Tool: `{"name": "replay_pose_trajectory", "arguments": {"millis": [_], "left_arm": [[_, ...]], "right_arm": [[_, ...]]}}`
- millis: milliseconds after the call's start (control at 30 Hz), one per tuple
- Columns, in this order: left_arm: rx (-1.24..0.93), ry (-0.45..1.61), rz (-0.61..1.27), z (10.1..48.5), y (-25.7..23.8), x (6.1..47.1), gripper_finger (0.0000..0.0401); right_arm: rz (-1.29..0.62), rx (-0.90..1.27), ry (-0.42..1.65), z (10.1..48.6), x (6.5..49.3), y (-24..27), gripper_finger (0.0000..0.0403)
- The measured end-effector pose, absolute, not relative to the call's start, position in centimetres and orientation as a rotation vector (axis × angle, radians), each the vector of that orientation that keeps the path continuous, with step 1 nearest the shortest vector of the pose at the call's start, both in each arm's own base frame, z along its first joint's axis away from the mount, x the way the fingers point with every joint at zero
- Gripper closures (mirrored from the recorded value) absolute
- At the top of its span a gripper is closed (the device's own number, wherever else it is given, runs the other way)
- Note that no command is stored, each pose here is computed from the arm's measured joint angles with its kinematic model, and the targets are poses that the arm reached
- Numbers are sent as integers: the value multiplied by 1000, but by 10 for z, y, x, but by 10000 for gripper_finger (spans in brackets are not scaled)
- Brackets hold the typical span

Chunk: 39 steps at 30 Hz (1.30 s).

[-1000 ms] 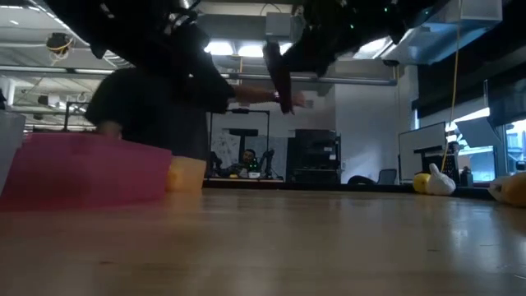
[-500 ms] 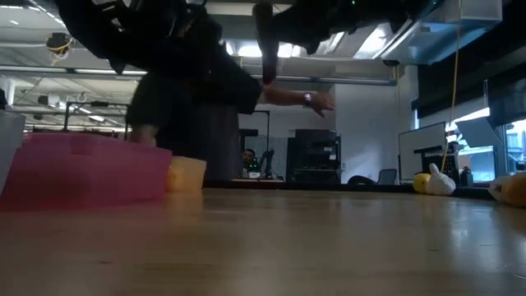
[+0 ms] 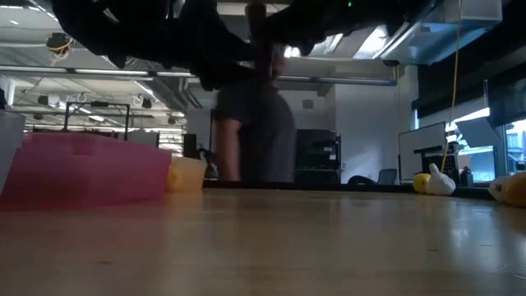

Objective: Sort produce into baskets
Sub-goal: Put the chilli pepper into the pink bin

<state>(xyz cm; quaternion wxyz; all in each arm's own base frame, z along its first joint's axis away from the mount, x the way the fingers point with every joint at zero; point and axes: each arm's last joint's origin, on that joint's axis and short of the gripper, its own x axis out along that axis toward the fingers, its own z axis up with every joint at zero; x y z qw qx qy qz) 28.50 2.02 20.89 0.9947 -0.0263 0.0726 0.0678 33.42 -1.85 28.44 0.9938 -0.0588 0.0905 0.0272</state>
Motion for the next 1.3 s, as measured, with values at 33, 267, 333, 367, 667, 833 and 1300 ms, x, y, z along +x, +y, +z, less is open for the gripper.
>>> {"name": "replay_pose_trajectory", "arguments": {"millis": [33,267,333,367,667,833,1300], "left_arm": [[-49,131,134,210,20,285,85],[-41,95,121,214,17,286,100],[-37,96,111,214,14,286,116],[-37,93,106,214,13,286,126],[-15,83,93,215,9,286,230],[10,83,99,215,10,286,276],[30,229,86,227,8,273,290]], "right_arm": [[55,-114,191,282,335,-19,281],[63,-93,186,272,344,-19,281],[62,-91,168,274,345,-19,281],[68,-88,157,275,345,-19,281],[91,-66,132,277,345,-18,281],[86,-57,129,277,345,-18,277],[93,-38,217,300,314,-16,160]]}}
